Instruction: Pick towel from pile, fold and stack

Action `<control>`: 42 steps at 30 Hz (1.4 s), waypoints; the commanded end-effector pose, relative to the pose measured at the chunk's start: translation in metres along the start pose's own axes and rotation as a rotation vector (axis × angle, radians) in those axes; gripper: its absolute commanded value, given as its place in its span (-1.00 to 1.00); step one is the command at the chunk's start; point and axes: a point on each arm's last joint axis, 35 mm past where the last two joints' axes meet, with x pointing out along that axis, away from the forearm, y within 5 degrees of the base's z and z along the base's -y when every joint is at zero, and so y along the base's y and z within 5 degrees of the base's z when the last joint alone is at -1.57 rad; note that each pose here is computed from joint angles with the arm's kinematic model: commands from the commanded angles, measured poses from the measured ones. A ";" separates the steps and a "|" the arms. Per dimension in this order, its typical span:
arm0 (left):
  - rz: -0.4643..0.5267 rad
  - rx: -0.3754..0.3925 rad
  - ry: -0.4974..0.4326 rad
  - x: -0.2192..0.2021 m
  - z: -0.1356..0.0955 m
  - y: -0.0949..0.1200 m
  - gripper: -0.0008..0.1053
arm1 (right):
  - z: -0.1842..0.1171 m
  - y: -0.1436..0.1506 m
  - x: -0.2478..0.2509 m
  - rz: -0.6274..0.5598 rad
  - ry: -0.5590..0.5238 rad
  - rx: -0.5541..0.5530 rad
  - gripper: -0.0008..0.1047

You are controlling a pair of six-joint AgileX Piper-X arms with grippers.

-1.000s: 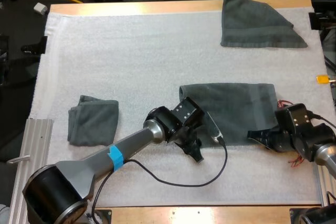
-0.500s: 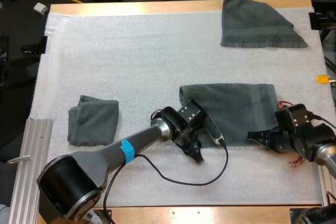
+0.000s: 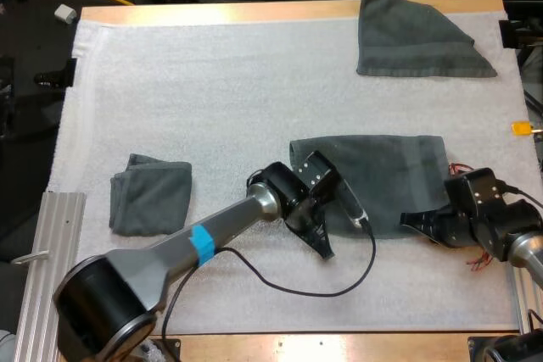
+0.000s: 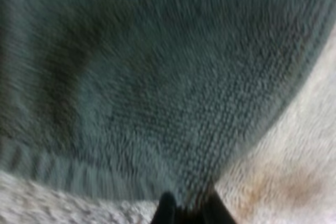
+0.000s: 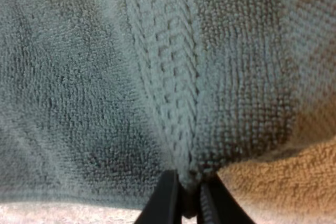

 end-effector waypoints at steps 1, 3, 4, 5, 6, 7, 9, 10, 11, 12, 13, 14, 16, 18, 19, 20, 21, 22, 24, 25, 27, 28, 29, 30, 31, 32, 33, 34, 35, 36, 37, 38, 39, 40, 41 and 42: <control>0.018 0.005 -0.060 -0.033 0.003 -0.004 -0.98 | -0.004 0.000 -0.007 0.007 -0.006 -0.016 -0.98; 0.025 0.011 -0.082 -0.048 -0.001 -0.006 -0.98 | -0.005 0.001 -0.014 0.015 -0.029 -0.019 -0.98; 0.029 0.014 -0.094 -0.056 -0.003 -0.007 -0.98 | -0.006 0.001 -0.018 0.018 -0.041 -0.021 -0.99; 0.034 0.017 -0.106 -0.064 -0.005 -0.008 -0.98 | -0.007 0.001 -0.022 0.022 -0.054 -0.022 -0.99; 0.041 0.020 -0.121 -0.073 -0.008 -0.009 -0.98 | -0.008 0.002 -0.028 0.028 -0.072 -0.024 -0.99; 0.047 0.022 -0.134 -0.081 -0.012 -0.010 -0.98 | -0.009 0.002 -0.035 0.034 -0.090 -0.026 -0.99; 0.061 0.023 -0.165 -0.099 -0.019 -0.012 -0.98 | -0.011 0.004 -0.050 0.047 -0.126 -0.028 -0.99; 0.066 0.022 -0.182 -0.107 -0.023 -0.012 -0.98 | -0.012 0.005 -0.058 0.053 -0.148 -0.030 -0.99; 0.070 0.021 -0.201 -0.117 -0.027 -0.014 -0.98 | -0.012 0.006 -0.067 0.061 -0.170 -0.033 -0.99; 0.074 0.019 -0.222 -0.126 -0.032 -0.015 -0.98 | -0.013 0.008 -0.077 0.071 -0.193 -0.036 -0.99; 0.076 0.014 -0.243 -0.136 -0.036 -0.016 -0.98 | -0.013 0.009 -0.087 0.083 -0.217 -0.038 -0.99; 0.076 0.009 -0.264 -0.144 -0.040 -0.017 -0.98 | -0.013 0.010 -0.096 0.093 -0.235 -0.041 -0.99; 0.077 0.014 -0.284 -0.149 -0.041 -0.017 -0.99 | -0.012 0.011 -0.098 0.100 -0.250 -0.044 -0.98; 0.096 0.014 -0.321 -0.168 -0.050 -0.019 -0.98 | -0.012 0.012 -0.109 0.105 -0.271 -0.044 -0.98; 0.103 0.012 -0.334 -0.176 -0.055 -0.019 -0.98 | -0.012 0.013 -0.116 0.110 -0.282 -0.048 -0.98; 0.110 0.009 -0.352 -0.186 -0.060 -0.020 -0.98 | -0.012 0.014 -0.125 0.114 -0.296 -0.052 -0.98; 0.114 0.006 -0.372 -0.197 -0.065 -0.021 -0.98 | -0.012 0.015 -0.133 0.119 -0.307 -0.055 -0.98; 0.116 0.004 -0.394 -0.207 -0.070 -0.022 -0.98 | -0.012 0.016 -0.142 0.124 -0.323 -0.060 -0.98; 0.112 -0.002 -0.427 -0.225 -0.077 -0.024 -0.97 | -0.013 0.018 -0.157 0.135 -0.339 -0.072 -0.98; 0.109 -0.006 -0.443 -0.234 -0.081 -0.025 -0.97 | -0.013 0.018 -0.165 0.142 -0.349 -0.076 -0.98; 0.101 -0.011 -0.466 -0.250 -0.088 -0.028 -0.98 | -0.016 0.020 -0.179 0.160 -0.361 -0.089 -0.98; 0.097 -0.013 -0.474 -0.257 -0.092 -0.029 -0.97 | -0.018 0.021 -0.185 0.173 -0.359 -0.095 -0.98; 0.093 -0.012 -0.481 -0.263 -0.095 -0.031 -0.97 | -0.019 0.022 -0.191 0.186 -0.359 -0.104 -0.98; 0.090 -0.011 -0.484 -0.268 -0.098 -0.032 -0.97 | -0.022 0.023 -0.196 0.198 -0.357 -0.110 -0.98; 0.086 -0.010 -0.483 -0.271 -0.100 -0.034 -0.97 | -0.025 0.024 -0.200 0.212 -0.356 -0.120 -0.98; 0.081 -0.004 -0.483 -0.275 -0.103 -0.037 -0.97 | -0.028 0.025 -0.205 0.225 -0.354 -0.130 -0.98; 0.076 0.003 -0.480 -0.277 -0.105 -0.040 -0.97 | -0.032 0.026 -0.209 0.242 -0.352 -0.141 -0.98; 0.072 0.010 -0.481 -0.281 -0.108 -0.043 -0.97 | -0.035 0.028 -0.213 0.255 -0.347 -0.151 -0.98; 0.067 0.018 -0.478 -0.283 -0.111 -0.047 -0.97 | -0.038 0.030 -0.216 0.269 -0.344 -0.167 -0.98; 0.063 0.023 -0.473 -0.285 -0.113 -0.050 -0.97 | -0.041 0.032 -0.219 0.279 -0.335 -0.178 -0.98; 0.057 0.030 -0.466 -0.286 -0.114 -0.053 -0.97 | -0.045 0.035 -0.221 0.289 -0.321 -0.191 -0.98; 0.052 0.036 -0.460 -0.286 -0.116 -0.056 -0.97 | -0.048 0.037 -0.223 0.296 -0.311 -0.204 -0.98; 0.047 0.039 -0.452 -0.287 -0.117 -0.058 -0.97 | -0.051 0.039 -0.224 0.303 -0.296 -0.213 -0.98; 0.041 0.041 -0.446 -0.288 -0.119 -0.061 -0.97 | -0.053 0.040 -0.225 0.306 -0.284 -0.219 -0.98; 0.030 0.042 -0.451 -0.287 -0.117 -0.060 -0.98 | -0.051 0.040 -0.225 0.324 -0.296 -0.217 -0.98; 0.024 0.043 -0.455 -0.286 -0.115 -0.059 -0.98 | -0.050 0.040 -0.225 0.334 -0.305 -0.216 -0.98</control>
